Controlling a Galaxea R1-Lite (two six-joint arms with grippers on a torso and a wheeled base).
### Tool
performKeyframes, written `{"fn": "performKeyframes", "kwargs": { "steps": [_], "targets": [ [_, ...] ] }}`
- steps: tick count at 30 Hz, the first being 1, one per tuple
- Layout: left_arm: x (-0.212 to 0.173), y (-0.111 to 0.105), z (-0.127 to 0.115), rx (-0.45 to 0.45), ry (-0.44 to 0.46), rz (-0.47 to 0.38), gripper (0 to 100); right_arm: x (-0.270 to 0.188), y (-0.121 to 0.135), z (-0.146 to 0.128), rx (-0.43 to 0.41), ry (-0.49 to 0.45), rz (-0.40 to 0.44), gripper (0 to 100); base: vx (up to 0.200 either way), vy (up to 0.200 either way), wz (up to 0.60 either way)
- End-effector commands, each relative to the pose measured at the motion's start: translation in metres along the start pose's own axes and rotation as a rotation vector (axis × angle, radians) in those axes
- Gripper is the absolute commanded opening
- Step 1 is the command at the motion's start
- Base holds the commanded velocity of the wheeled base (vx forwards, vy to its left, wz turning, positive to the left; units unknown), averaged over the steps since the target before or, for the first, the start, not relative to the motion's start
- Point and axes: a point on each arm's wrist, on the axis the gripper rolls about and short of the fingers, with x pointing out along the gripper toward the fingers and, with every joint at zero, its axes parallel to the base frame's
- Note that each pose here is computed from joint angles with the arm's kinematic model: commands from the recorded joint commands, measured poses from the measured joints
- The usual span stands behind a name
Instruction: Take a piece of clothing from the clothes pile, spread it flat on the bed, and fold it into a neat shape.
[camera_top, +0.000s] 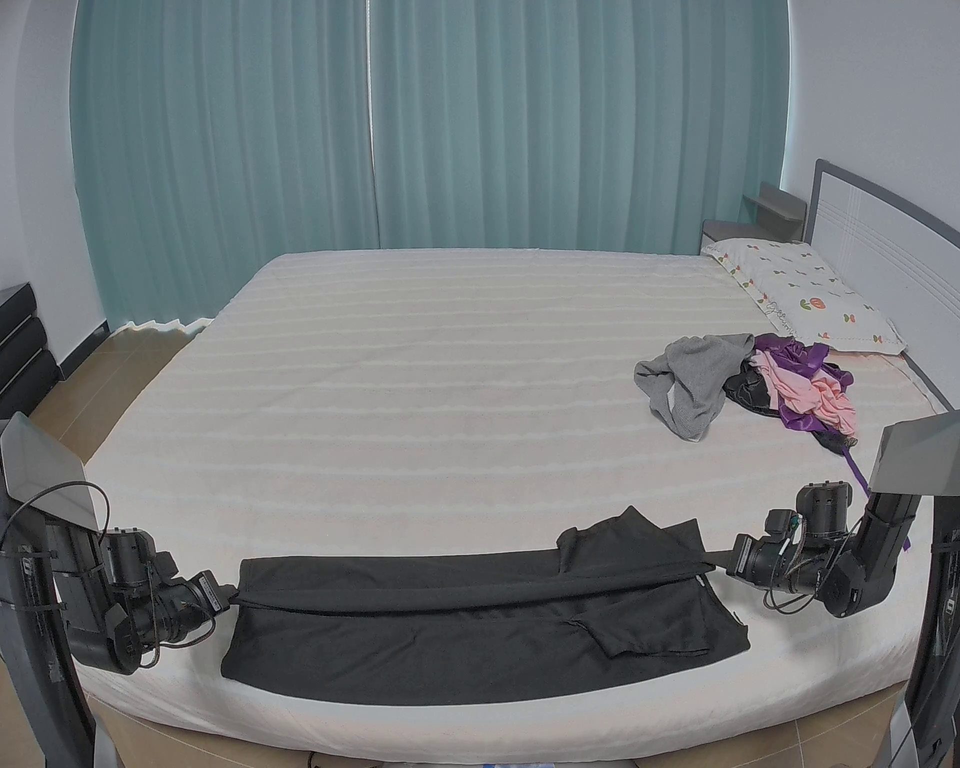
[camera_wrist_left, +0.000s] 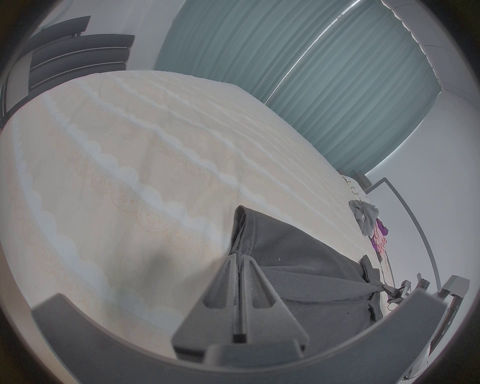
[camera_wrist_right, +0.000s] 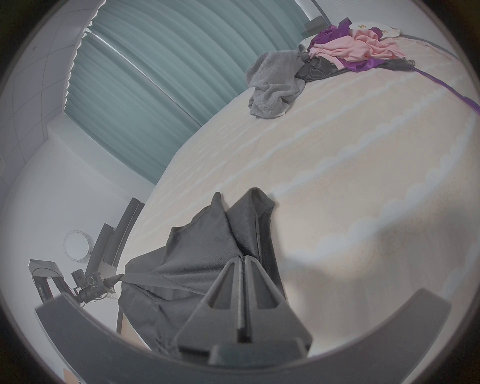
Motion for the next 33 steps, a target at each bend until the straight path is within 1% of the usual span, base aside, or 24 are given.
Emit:
{"fn": "performKeyframes", "kwargs": {
  "steps": [1, 7, 19, 20, 21, 27, 33],
  "targets": [
    [0.001, 0.003, -0.004, -0.006, 0.019, 0.01, 0, 0.002, -0.006, -0.008, 0.009, 0.029, -0.014, 0, 0.0, 0.0, 0.0],
    [0.003, 0.003, -0.007, -0.007, 0.033, 0.01, 0, 0.005, -0.008, -0.015, 0.0, 0.052, -0.019, 0, 0.0, 0.0, 0.0],
    [0.006, 0.004, -0.011, -0.005, 0.051, 0.013, 0, 0.009, -0.008, -0.017, -0.013, 0.06, -0.016, 0, 0.0, 0.0, 0.0],
    [0.006, 0.004, -0.011, -0.004, 0.051, 0.012, 100, 0.009, -0.008, -0.016, -0.014, 0.059, -0.016, 0, 0.0, 0.0, 0.0],
    [0.006, 0.003, -0.011, -0.001, 0.051, 0.011, 100, 0.009, -0.008, -0.015, -0.014, 0.055, -0.014, 100, 0.0, 0.0, 0.0],
    [0.005, 0.002, -0.011, 0.001, 0.048, 0.008, 100, 0.005, -0.003, -0.008, -0.01, 0.029, -0.001, 100, 0.0, 0.0, 0.0],
    [0.002, -0.002, -0.003, 0.001, 0.015, -0.007, 100, 0.0, 0.005, 0.01, 0.024, -0.036, 0.023, 100, 0.0, 0.0, 0.0]
  ]
}}
